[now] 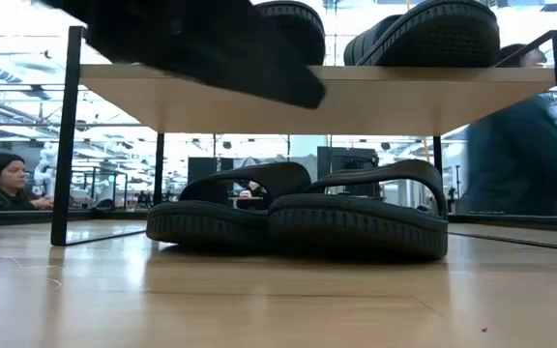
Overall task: Pick and place slides into the shelf
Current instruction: Adjust the bottom right black slipper under the shelf
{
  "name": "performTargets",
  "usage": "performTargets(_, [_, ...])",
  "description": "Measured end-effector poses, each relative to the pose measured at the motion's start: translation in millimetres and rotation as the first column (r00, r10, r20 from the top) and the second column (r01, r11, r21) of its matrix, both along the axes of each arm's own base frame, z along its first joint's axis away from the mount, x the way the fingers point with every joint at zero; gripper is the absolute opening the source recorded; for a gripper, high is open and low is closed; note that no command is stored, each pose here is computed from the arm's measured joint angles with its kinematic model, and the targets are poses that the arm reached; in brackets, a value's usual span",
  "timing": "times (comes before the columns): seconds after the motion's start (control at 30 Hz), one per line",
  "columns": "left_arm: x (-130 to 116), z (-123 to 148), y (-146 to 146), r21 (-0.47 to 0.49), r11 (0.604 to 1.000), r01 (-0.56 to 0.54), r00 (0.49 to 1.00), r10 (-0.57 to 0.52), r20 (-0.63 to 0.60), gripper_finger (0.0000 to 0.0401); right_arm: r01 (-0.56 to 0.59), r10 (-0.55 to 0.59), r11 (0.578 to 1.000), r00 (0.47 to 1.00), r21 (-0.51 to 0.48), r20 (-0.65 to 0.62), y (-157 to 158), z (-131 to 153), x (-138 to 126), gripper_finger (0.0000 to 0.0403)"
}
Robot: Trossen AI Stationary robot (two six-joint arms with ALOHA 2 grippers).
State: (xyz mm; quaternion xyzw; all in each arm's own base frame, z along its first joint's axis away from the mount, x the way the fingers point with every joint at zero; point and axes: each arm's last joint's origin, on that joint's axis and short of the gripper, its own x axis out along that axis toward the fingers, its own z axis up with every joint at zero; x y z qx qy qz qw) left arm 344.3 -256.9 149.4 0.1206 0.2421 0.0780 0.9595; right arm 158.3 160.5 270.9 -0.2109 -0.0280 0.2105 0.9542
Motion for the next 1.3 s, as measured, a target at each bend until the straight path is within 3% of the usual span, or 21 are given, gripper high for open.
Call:
performTargets(0.1, [-9,-2,-8,0.044,0.999,0.002,1.000,-0.001,-0.010,0.0000,-0.001,0.001,1.000,1.000,0.004,-0.002,0,0,0,0.0000])
performTargets(0.17, [-13,-2,-13,0.023,1.000,0.000,1.000,0.000,-0.003,0.0001,-0.002,0.002,1.000,1.000,0.005,-0.002,0,0,0,0.0000])
performTargets(0.33, [-15,-3,-17,-0.139,0.990,-0.004,1.000,0.003,-0.008,0.0000,-0.002,0.002,1.000,1.000,0.011,0.003,0,1,0,0.0000])
performTargets(0.53, [-9,-3,-8,-0.288,0.951,-0.116,0.992,0.126,0.019,0.0000,-0.002,0.002,1.000,1.000,0.026,0.010,0,2,0,0.0000])
performTargets(0.87, [-11,-7,-4,-0.307,0.934,-0.185,0.982,0.191,-0.012,0.0000,-0.002,0.002,1.000,1.000,0.025,0.011,0,2,0,0.0000])
performTargets(1.3, [-3,-32,1,-0.341,0.923,-0.176,0.983,0.146,-0.111,0.0000,-0.003,0.002,1.000,1.000,0.023,0.012,0,2,0,0.0000])
